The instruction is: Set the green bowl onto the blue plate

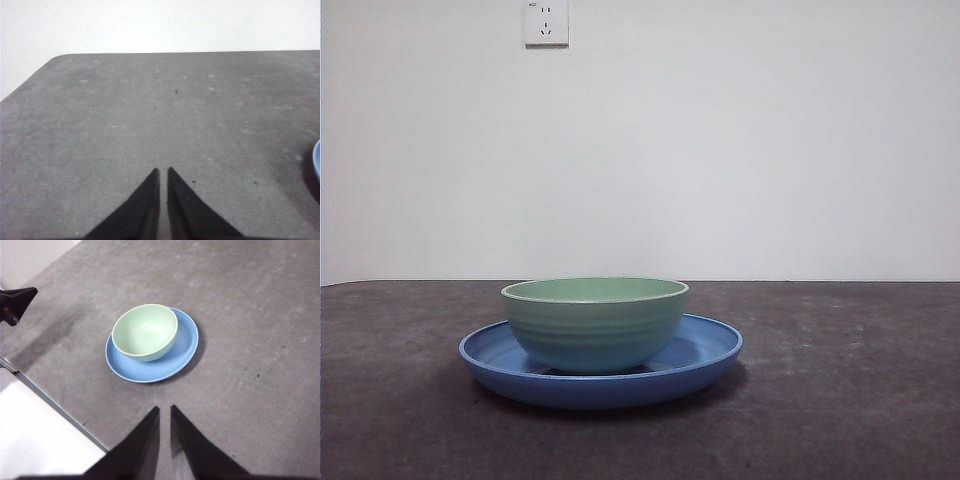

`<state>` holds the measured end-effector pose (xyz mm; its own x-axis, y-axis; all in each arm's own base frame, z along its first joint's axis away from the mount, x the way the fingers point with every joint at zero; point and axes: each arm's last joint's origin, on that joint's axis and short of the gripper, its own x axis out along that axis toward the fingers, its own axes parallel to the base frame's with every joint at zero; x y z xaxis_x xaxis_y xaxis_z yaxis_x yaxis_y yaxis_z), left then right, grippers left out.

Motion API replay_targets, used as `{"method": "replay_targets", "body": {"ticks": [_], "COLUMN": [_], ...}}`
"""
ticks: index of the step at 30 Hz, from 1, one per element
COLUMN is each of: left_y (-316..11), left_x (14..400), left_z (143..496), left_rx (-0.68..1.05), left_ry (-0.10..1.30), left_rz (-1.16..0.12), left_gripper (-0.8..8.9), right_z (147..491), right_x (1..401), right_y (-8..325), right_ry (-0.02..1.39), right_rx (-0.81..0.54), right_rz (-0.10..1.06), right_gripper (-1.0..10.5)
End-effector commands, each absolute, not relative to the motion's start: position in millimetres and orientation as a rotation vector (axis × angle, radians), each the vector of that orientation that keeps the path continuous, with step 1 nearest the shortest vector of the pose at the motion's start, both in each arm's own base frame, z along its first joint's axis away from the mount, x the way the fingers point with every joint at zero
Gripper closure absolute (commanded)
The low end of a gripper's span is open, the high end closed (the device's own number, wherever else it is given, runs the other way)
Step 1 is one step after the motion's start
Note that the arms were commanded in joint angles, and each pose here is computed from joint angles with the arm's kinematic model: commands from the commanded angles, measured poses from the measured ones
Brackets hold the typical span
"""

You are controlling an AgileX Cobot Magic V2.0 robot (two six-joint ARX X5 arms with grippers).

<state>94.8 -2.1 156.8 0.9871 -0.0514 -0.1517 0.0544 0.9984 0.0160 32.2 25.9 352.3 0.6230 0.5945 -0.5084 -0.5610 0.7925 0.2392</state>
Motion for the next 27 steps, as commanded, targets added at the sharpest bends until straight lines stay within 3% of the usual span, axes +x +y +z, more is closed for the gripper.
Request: {"method": "replay_targets", "body": {"ticks": [1, 27], "left_y": [-1.2, -2.0], "left_x": [95.6, 95.6], "left_z": [149.0, 149.0], "left_rx": [0.039, 0.042], "left_ry": [0.180, 0.181], "left_rz": [-0.029, -0.018], "left_gripper": [7.89, 7.89], "right_z": [355.2, 355.2], "right_x": [32.2, 32.2], "right_y": [26.1, 26.1], "right_ry": [0.589, 0.589], "right_rx": [0.064, 0.064], "right_rz": [0.671, 0.671], "right_gripper": [9.1, 9.1]}}
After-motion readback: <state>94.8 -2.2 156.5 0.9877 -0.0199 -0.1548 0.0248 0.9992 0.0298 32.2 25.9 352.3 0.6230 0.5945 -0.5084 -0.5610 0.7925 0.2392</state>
